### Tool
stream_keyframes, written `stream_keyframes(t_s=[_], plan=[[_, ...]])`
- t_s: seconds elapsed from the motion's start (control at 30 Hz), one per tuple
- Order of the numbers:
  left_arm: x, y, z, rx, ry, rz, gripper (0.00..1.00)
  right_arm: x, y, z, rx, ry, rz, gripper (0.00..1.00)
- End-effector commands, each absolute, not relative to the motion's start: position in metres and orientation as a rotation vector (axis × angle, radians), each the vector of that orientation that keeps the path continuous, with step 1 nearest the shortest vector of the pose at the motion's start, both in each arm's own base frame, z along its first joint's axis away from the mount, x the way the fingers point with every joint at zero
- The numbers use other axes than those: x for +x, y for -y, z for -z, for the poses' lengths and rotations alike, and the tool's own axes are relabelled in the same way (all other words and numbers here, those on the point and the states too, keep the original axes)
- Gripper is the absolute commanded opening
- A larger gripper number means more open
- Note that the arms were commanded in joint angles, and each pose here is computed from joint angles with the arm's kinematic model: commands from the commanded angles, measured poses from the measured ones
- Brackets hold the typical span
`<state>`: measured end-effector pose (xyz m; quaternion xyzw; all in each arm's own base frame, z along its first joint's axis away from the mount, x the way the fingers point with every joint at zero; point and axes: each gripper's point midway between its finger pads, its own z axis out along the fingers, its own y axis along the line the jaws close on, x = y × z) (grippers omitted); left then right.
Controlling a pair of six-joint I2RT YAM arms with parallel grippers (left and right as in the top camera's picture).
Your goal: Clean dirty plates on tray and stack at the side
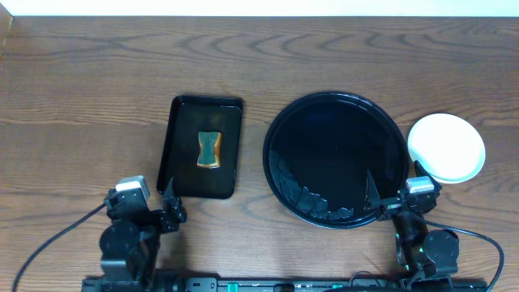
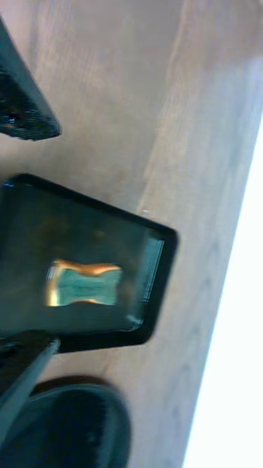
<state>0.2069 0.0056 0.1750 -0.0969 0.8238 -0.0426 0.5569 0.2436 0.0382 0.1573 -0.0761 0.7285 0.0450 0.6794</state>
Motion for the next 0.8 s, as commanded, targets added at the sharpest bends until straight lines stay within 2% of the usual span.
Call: stream_keyframes(t_s=[0.0,0.37,0.6,0.77], plan=[[0.214,-0.005,-0.164,-0.213,-1.885,0.107,0.84,0.243,-0.038,-0.157,-0.18,-1.634,-0.092,0.99],[0.246,-0.013,-0.169,-0.212,-1.592,0.105,0.84,0.243,-0.038,-0.157,-0.18,-1.634,-0.092,0.99],[0.243,-0.014,-0.137,-0.227,-1.71,0.093,0.84,0.243,-0.038,-0.157,-0.18,-1.634,-0.092,0.99],[0.243,-0.014,-0.137,-0.227,-1.709,0.094,0.84,0.243,-0.038,-0.157,-0.18,-1.634,-0.092,0.99]])
